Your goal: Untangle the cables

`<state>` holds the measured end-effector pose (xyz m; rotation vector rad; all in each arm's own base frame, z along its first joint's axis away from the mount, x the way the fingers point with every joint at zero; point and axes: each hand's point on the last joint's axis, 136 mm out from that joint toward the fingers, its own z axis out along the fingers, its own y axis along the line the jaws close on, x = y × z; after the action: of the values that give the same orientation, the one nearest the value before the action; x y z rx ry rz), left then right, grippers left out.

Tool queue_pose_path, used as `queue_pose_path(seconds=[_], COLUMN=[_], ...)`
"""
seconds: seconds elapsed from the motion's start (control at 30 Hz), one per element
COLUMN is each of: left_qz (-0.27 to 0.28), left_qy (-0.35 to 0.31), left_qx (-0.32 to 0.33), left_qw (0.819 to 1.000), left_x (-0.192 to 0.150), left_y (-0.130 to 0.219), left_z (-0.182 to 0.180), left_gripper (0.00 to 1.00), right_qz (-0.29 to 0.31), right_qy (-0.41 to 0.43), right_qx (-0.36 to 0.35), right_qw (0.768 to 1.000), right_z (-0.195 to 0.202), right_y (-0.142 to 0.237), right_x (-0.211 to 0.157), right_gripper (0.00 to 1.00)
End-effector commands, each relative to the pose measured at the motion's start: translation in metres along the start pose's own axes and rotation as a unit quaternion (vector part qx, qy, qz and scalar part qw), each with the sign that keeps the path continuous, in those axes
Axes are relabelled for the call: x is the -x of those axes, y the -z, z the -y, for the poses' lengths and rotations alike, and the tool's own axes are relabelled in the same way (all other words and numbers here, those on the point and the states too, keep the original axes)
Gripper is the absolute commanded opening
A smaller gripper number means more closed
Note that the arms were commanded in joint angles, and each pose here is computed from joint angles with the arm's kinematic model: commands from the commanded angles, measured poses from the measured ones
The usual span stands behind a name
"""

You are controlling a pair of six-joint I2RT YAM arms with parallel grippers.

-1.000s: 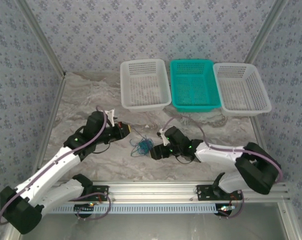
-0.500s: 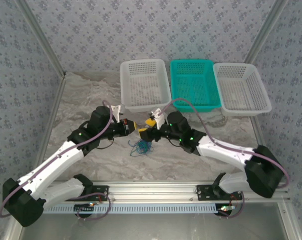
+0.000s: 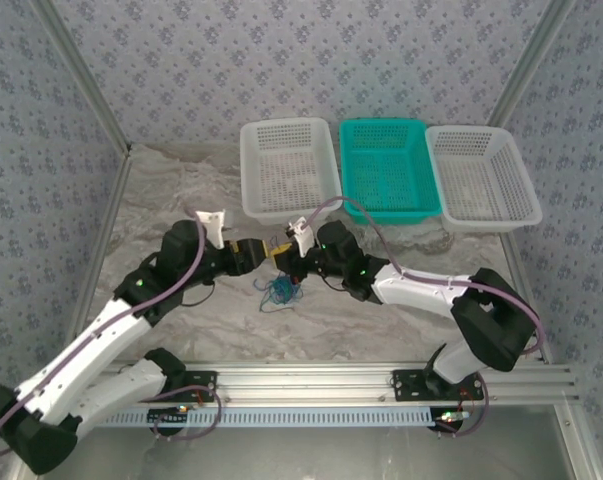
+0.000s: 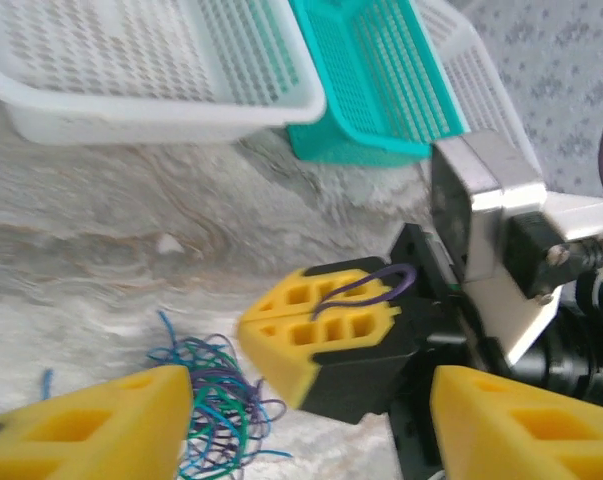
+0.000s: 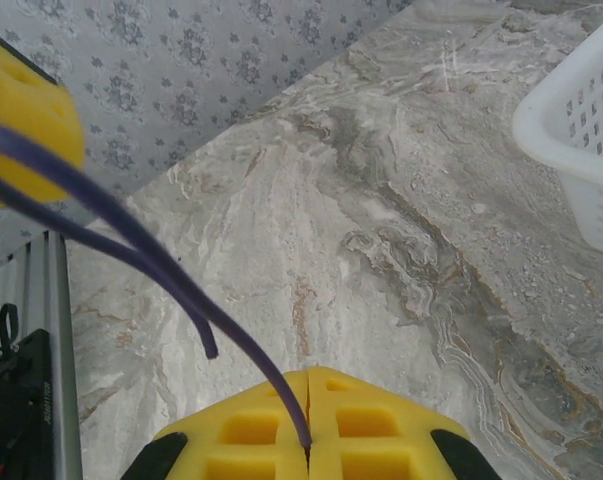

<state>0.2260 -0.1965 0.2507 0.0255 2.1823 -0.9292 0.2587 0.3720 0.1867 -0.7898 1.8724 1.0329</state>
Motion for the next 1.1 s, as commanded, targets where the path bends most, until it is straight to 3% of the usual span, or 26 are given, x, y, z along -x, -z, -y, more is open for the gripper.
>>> queue_pose_path(seconds=[0.0,0.27,0.4,0.63,0.83,0.97,1.07], left_qz=[0.014,-0.034,-0.064,-0.109,-0.122,-0.136,-0.145], left_qy=[0.025,0.089,0.114,0.132,0.142,0.142,0.142], left_qx=[0.089,-0.006,0.011,0.023,0.068,0.064,0.091], left_qw=[0.996,0.995,0.991,0.985,0.980,0.978,0.975], left_x=[-0.018,-0.056,-0.063,-0.075,-0.090,-0.099,-0.106], left_y=[0.009,-0.037,-0.064,-0.100,-0.102,-0.102,-0.098], left_z=[-0.048,-0.042,-0.048,-0.051,-0.070,-0.070,-0.079], left_gripper=[0.75,0.74,0.74,0.50,0.45,0.41,0.33], right_qz=[0.024,0.004,0.005,0.007,0.004,0.001,-0.001], right_qy=[-0.033,-0.051,-0.049,-0.060,-0.062,-0.067,-0.068], right_qx=[0.014,0.048,0.056,0.048,0.028,0.019,0.015], right_qw=[0.999,0.998,0.997,0.997,0.998,0.998,0.998], right_z=[-0.001,-0.008,-0.013,-0.012,-0.005,0.000,0.002], right_y=[0.012,0.014,0.014,0.015,0.018,0.018,0.018], right_x=[0.014,0.014,0.018,0.019,0.014,0.011,0.010], right_gripper=[0.00,0.00,0.00,0.00,0.00,0.00,0.00])
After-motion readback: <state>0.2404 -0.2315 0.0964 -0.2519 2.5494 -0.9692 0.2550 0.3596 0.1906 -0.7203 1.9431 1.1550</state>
